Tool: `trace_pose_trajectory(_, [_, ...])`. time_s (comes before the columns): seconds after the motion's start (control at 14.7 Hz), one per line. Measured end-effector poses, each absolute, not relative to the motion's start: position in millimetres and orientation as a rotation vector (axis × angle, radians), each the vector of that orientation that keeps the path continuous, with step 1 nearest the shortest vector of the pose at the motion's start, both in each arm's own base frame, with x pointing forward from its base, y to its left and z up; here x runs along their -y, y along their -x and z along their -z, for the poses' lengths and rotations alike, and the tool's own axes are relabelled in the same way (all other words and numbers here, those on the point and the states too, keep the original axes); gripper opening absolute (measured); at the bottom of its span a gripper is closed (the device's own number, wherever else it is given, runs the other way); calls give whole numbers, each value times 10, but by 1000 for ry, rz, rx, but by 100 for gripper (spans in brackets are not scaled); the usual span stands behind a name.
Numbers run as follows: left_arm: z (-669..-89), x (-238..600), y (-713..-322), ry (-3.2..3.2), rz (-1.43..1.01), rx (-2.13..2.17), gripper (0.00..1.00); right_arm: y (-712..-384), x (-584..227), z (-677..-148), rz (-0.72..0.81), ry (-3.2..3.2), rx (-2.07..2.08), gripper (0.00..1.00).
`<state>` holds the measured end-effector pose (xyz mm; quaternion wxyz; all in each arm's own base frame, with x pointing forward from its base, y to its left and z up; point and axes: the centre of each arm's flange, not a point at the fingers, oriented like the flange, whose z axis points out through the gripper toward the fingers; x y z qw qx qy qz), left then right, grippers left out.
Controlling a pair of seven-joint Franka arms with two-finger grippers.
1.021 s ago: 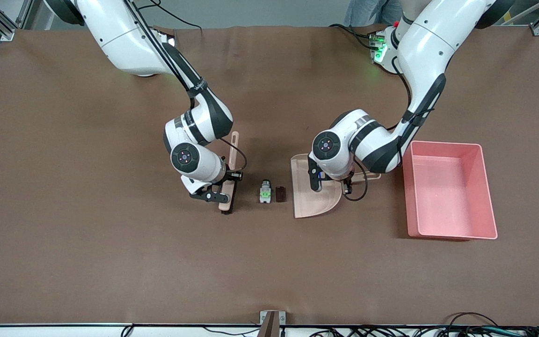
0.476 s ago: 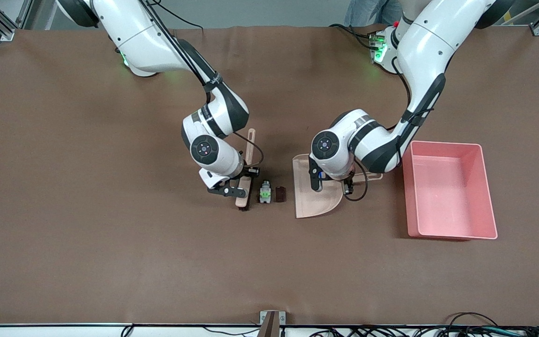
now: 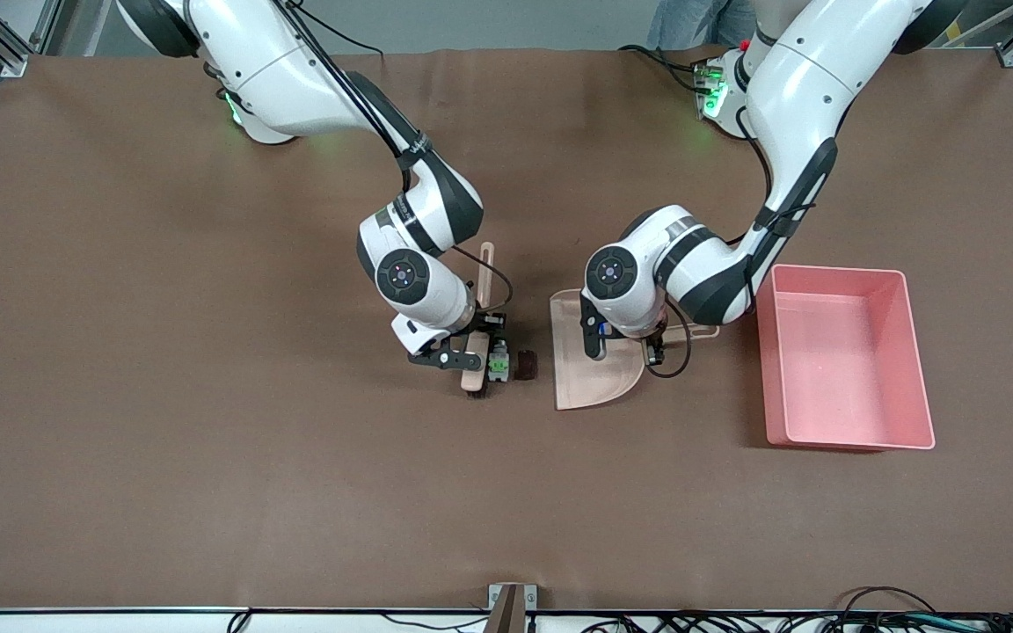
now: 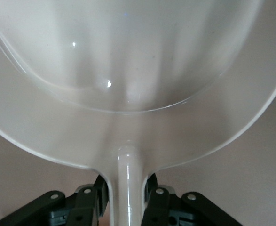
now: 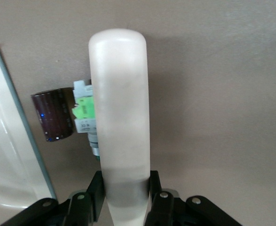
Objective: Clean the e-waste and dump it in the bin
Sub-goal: 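Sweep the switch and capacitor into the dustpan with the right gripper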
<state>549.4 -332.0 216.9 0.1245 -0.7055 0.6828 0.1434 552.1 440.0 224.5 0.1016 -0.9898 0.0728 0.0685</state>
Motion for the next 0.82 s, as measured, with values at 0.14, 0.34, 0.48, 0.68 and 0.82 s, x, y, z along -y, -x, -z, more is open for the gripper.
trace_pose_trajectory(0.14, [-2168,3344,-5478,2045,-419,-1994,34,-5484,-4470,-2213,-206,2925,-201,42])
trace_pose_trajectory(0.34, [-2166,3354,-5473,2041,-420,-1995,34,-5434,-4603,-2162,-209,2925,-197,42])
trace_pose_trajectory(0.48, [-2165,3354,-5474,2041,-421,-1995,34,-5421,-4731,-2157,-203,2917,-212,42])
trace_pose_trajectory(0.68, [-2163,3353,-5474,2041,-421,-1995,34,-5367,-4944,-2139,-197,2908,-227,42])
trace_pose_trajectory(0.82, [-2159,3353,-5474,2041,-422,-1995,34,-5279,-5111,-2131,-197,2904,-231,42])
